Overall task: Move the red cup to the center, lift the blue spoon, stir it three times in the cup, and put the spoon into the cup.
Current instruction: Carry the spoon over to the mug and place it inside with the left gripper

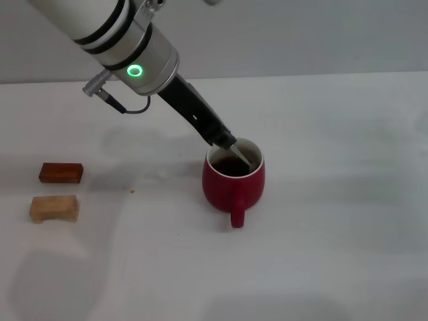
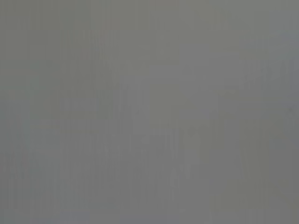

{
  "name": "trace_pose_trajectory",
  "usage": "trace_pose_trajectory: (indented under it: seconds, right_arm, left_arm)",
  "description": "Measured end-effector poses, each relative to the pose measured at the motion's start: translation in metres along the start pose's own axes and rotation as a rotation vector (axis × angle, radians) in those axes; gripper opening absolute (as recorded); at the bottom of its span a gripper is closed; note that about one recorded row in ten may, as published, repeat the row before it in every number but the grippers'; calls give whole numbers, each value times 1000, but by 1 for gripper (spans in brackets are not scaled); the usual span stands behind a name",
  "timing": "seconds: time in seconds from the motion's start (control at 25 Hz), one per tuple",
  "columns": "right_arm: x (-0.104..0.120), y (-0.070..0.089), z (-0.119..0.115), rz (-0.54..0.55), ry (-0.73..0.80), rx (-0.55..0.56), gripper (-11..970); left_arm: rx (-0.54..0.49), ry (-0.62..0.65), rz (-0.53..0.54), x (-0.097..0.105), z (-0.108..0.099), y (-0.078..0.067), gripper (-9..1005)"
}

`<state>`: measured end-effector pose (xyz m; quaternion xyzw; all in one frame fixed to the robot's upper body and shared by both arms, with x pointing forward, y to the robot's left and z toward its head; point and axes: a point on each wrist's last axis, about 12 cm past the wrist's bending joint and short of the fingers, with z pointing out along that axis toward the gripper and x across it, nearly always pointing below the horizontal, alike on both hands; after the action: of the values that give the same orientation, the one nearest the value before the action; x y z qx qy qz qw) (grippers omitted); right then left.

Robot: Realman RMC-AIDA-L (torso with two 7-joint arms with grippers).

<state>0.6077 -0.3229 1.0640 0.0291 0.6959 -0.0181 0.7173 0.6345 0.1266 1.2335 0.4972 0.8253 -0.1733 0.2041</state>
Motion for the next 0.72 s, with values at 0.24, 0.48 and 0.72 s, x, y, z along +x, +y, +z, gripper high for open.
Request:
trace_pose_trajectory:
  seconds: [0.24, 0.48, 0.72]
  right_arm:
    - [1, -1, -1, 0, 2, 2, -1]
    - [1, -1, -1, 1, 3, 5, -2]
    - [1, -1, -1, 0, 3, 4, -2]
  left_arm:
    - [-39, -29, -6, 0, 3, 7, 167]
    - [-69, -40, -34, 7, -3, 16, 172]
    - [-93, -35, -67, 16, -11, 24, 178]
